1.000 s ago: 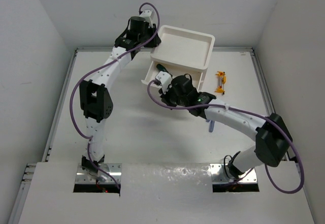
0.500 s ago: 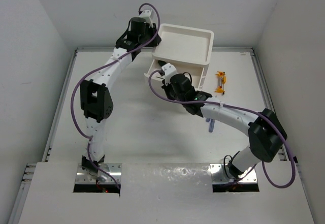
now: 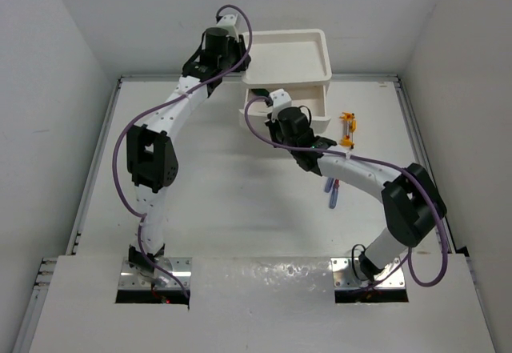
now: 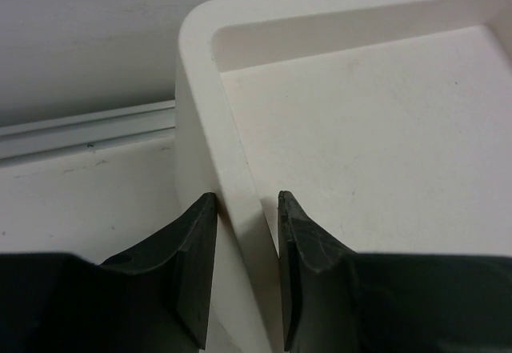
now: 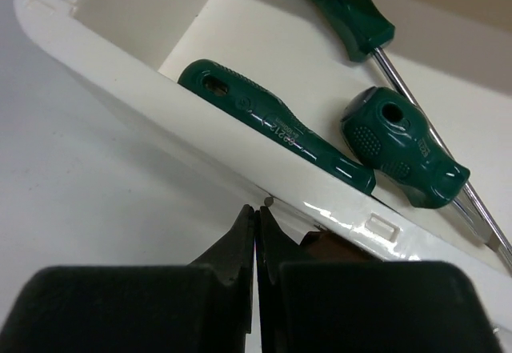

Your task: Sort the tools into containers

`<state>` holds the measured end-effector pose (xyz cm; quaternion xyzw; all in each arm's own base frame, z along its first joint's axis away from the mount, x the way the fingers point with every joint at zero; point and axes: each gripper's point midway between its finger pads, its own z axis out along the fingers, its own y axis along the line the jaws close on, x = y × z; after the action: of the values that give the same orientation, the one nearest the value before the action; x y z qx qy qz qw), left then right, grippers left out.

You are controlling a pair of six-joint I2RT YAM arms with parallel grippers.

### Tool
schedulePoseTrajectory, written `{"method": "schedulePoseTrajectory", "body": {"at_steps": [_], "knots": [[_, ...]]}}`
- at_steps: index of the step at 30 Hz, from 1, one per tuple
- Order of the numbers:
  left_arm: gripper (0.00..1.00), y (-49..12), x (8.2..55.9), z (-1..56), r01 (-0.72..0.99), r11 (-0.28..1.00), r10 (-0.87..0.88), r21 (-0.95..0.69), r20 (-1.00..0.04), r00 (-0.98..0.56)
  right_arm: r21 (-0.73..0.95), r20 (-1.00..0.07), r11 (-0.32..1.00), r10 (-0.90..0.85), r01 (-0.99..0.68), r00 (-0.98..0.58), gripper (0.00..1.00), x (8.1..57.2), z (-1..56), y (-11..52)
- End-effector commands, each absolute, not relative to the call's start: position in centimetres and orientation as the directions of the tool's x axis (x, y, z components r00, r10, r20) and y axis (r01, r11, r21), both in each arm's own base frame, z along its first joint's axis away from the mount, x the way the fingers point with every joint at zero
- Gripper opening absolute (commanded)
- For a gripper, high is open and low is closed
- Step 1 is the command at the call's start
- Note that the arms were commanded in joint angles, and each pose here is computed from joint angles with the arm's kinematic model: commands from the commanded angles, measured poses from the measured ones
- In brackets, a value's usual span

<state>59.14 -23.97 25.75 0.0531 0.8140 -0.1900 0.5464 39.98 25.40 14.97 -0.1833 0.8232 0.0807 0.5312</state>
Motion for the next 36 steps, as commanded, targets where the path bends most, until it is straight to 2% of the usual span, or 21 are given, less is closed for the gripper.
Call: {"method": "schedulePoseTrajectory", "body": {"at_steps": [1, 14, 19, 23, 27, 33, 36], "knots": [[0.00, -25.4, 55.2, 18.6, 0.411, 0.883, 0.066, -0.226, -0.808, -0.585, -0.093, -0.986, 0.986, -0.110, -0.135, -0.128, 0.00, 45.8, 23.4, 20.4], [0.00, -25.5, 55.7, 18.9, 0.450, 0.872, 0.104, -0.191, -0.827, -0.552, -0.116, -0.962, 0.968, -0.165, -0.222, -0.216, 0.00, 44.1, 23.7, 14.2], [0.00, -25.6, 55.6, 19.5, 0.467, 0.865, 0.116, -0.184, -0.833, -0.541, -0.151, -0.944, 0.939, -0.230, -0.308, -0.239, 0.00, 42.8, 26.3, 13.8], [0.00, -25.7, 55.7, 19.9, 0.475, 0.862, 0.121, -0.177, -0.838, -0.532, -0.190, -0.941, 0.940, -0.256, -0.283, -0.219, 0.00, 43.5, 28.9, 12.6], [0.00, -25.9, 55.4, 20.0, 0.483, 0.857, 0.124, -0.181, -0.837, -0.534, -0.171, -0.933, 0.945, -0.246, -0.278, -0.262, 0.00, 44.3, 28.1, 11.6], [0.00, -25.7, 55.1, 19.9, 0.478, 0.860, 0.130, -0.179, -0.829, -0.545, -0.076, -0.933, 0.977, -0.140, -0.197, -0.333, 0.06, 44.8, 28.0, 10.4], [0.00, -25.5, 55.2, 19.6, 0.462, 0.867, 0.121, -0.183, -0.824, -0.553, -0.052, -0.926, 0.963, -0.146, -0.266, -0.348, 0.07, 44.0, 28.0, 11.6]]}}
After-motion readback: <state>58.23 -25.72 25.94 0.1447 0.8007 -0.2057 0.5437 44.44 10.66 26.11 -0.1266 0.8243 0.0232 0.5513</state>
